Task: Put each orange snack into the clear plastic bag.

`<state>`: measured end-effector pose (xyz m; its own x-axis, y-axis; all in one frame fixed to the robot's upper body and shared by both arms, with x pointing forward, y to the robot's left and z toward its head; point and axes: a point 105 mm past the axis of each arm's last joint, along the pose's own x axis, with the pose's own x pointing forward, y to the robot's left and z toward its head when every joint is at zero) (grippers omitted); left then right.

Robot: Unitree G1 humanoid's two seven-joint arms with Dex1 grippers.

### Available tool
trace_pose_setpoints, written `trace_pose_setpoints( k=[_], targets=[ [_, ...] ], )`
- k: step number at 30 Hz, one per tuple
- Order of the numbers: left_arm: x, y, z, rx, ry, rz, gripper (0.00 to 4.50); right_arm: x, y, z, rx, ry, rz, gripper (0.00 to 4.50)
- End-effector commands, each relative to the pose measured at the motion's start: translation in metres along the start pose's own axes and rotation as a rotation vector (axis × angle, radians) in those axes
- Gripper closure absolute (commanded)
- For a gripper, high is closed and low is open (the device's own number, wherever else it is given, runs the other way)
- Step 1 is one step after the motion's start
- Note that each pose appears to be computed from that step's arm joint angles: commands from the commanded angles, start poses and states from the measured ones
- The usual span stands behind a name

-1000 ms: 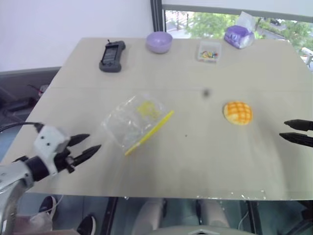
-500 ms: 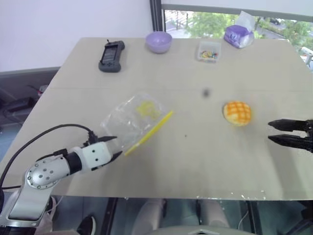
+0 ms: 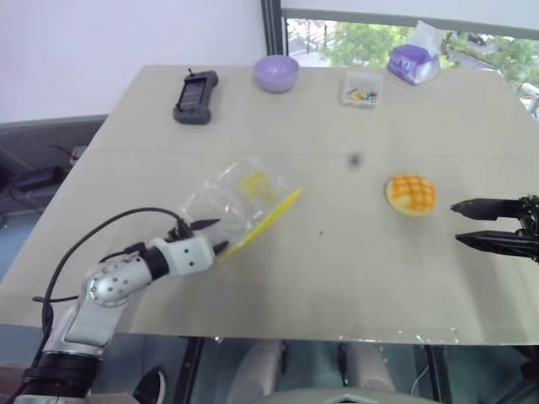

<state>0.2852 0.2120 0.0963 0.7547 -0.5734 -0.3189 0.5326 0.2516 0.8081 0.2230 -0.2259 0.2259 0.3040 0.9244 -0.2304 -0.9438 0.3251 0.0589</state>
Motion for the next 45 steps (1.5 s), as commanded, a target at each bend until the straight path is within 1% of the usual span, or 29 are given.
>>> trace_pose_setpoints(
  k=[1,2,4,5,11,15,16,17,19,20,22,25,28,30,34,39,43,45],
  targets=[
    [0.009,0.006,-0.006,0.066,0.009,0.079,3.18,-0.001,0.001,0.007,-0.045,0.001,-0.006,1.56],
    [0.011,0.008,-0.006,0.082,0.006,0.098,3.43,-0.001,0.001,0.007,-0.045,0.000,-0.007,1.56],
    [0.014,0.008,-0.005,0.089,0.000,0.107,4.22,-0.001,0.001,0.007,-0.045,0.000,-0.009,1.56],
    [0.015,0.007,-0.005,0.091,-0.006,0.109,4.44,-0.001,0.001,0.006,-0.046,0.000,-0.011,1.56],
    [0.011,0.009,-0.002,0.054,-0.025,0.131,4.44,-0.001,0.000,0.005,-0.048,-0.002,-0.021,1.56],
    [-0.007,0.007,0.004,-0.044,-0.044,0.120,4.44,0.000,-0.001,0.004,-0.049,-0.005,-0.028,1.56],
    [-0.012,0.006,0.005,-0.063,-0.042,0.115,3.91,0.001,-0.002,0.003,-0.048,-0.005,-0.029,1.56],
    [-0.016,0.005,0.008,-0.083,-0.046,0.102,3.72,0.001,-0.002,0.002,-0.047,-0.003,-0.031,1.56],
    [-0.025,0.005,0.014,-0.112,-0.055,0.097,2.75,0.001,-0.002,0.001,-0.045,-0.002,-0.032,1.56],
    [-0.032,0.003,0.015,-0.114,-0.048,0.081,2.38,0.001,-0.002,0.000,-0.044,-0.002,-0.033,1.56],
    [-0.044,-0.004,0.013,-0.120,-0.010,0.036,1.66,0.001,-0.002,0.000,-0.042,-0.003,-0.035,1.56],
    [-0.057,-0.012,0.004,-0.101,0.061,-0.017,0.38,0.001,-0.002,-0.001,-0.038,-0.002,-0.035,1.56],
    [-0.063,-0.022,-0.008,-0.086,0.124,-0.065,0.38,0.002,-0.003,-0.001,-0.036,-0.002,-0.035,1.56],
    [-0.059,-0.023,-0.013,-0.086,0.135,-0.048,0.38,0.003,-0.003,-0.001,-0.036,-0.003,-0.035,1.56],
    [-0.033,-0.021,-0.017,-0.064,0.108,0.019,0.38,0.004,-0.003,0.000,-0.038,-0.005,-0.036,1.56],
    [0.014,-0.018,-0.020,-0.074,0.078,0.077,0.38,0.004,-0.004,0.002,-0.045,-0.003,-0.041,1.56],
    [0.023,-0.020,-0.025,-0.054,0.084,0.073,0.38,0.002,-0.002,0.002,-0.045,-0.002,-0.051,1.56],
    [0.024,-0.020,-0.025,-0.048,0.081,0.067,0.95,0.001,-0.002,0.002,-0.043,-0.001,-0.055,1.56]
  ],
)
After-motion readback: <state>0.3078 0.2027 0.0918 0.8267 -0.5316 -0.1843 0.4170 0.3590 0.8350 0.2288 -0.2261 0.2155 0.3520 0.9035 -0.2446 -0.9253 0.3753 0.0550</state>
